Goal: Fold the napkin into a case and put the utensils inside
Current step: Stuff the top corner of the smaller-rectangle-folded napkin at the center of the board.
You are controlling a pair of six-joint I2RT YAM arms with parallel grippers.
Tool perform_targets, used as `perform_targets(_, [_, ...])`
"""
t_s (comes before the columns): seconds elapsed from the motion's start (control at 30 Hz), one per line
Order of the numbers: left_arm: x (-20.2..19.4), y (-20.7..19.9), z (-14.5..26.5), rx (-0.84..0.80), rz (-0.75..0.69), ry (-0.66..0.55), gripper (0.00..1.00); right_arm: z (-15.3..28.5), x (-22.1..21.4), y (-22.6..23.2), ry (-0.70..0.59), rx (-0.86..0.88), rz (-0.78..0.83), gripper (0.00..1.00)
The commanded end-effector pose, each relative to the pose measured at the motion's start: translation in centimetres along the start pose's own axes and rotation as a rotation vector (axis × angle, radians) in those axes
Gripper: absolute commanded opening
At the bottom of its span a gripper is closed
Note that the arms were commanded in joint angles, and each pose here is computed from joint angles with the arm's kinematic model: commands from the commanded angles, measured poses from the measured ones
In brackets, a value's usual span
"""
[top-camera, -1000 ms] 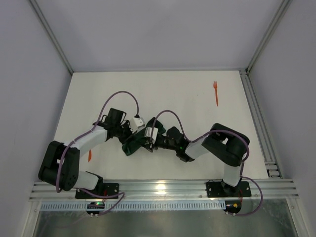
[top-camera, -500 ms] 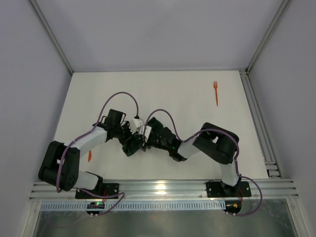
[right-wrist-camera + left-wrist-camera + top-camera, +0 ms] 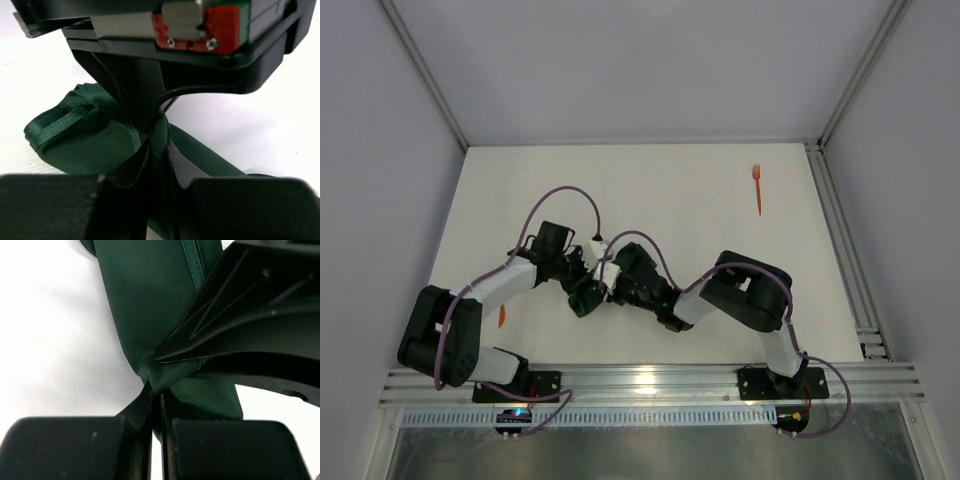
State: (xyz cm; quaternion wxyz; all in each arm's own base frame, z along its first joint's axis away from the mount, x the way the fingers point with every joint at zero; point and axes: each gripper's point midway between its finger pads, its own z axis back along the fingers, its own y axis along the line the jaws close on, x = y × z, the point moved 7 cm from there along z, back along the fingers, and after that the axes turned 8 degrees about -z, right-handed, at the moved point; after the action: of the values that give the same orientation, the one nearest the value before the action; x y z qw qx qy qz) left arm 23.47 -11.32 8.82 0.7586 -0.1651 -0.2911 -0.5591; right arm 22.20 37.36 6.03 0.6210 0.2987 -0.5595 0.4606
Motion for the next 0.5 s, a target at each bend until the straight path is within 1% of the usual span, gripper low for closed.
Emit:
perform_targets(0.0, [1.0, 0.3, 0.6, 0.019, -0.033, -0.05, 0.0, -0.6, 0.4, -0.3, 0.002, -0.059, 0.044, 0.17])
perform_targets(0.03, [1.0, 0.3, 0.6, 0.023, -0.032, -0.047, 0.0, -0.5, 0.3, -0.2, 0.009, -0.058, 0.062, 0.1])
perform_targets(0.07, [1.0, 0.5, 0.7, 0.035, -0.031, -0.045, 0.0, -0.4, 0.3, -0.1, 0.019, -0.088, 0.077, 0.07])
perform_targets(0.1, [1.0, 0.6, 0.7, 0.037, -0.028, -0.047, 0.0, -0.4, 0.4, 0.0, 0.02, -0.101, 0.09, 0.04])
perform_targets(0.17, [1.2, 0.8, 0.9, 0.043, -0.02, -0.052, 0.02, -0.3, 0.9, 0.2, 0.006, -0.128, 0.123, 0.04])
perform_targets(0.2, [1.3, 0.8, 1.0, 0.039, -0.018, -0.055, 0.13, -0.2, 1.2, 0.3, 0.004, -0.162, 0.132, 0.04])
perform_targets(0.27, [1.2, 0.5, 1.2, 0.012, -0.015, -0.054, 0.24, -0.1, 1.7, 0.2, -0.009, -0.197, 0.15, 0.04])
perform_targets(0.3, [0.9, 0.0, 1.3, -0.014, -0.016, -0.035, 0.3, -0.1, 2.0, 0.2, -0.011, -0.219, 0.154, 0.04])
perform_targets(0.4, [-0.3, -0.8, 1.3, -0.048, -0.014, 0.022, 0.37, -0.1, 2.5, 0.2, -0.01, -0.251, 0.169, 0.04])
perform_targets(0.47, [-1.1, -1.1, 1.2, -0.05, -0.011, 0.055, 0.39, -0.1, 2.7, 0.2, -0.01, -0.266, 0.176, 0.04])
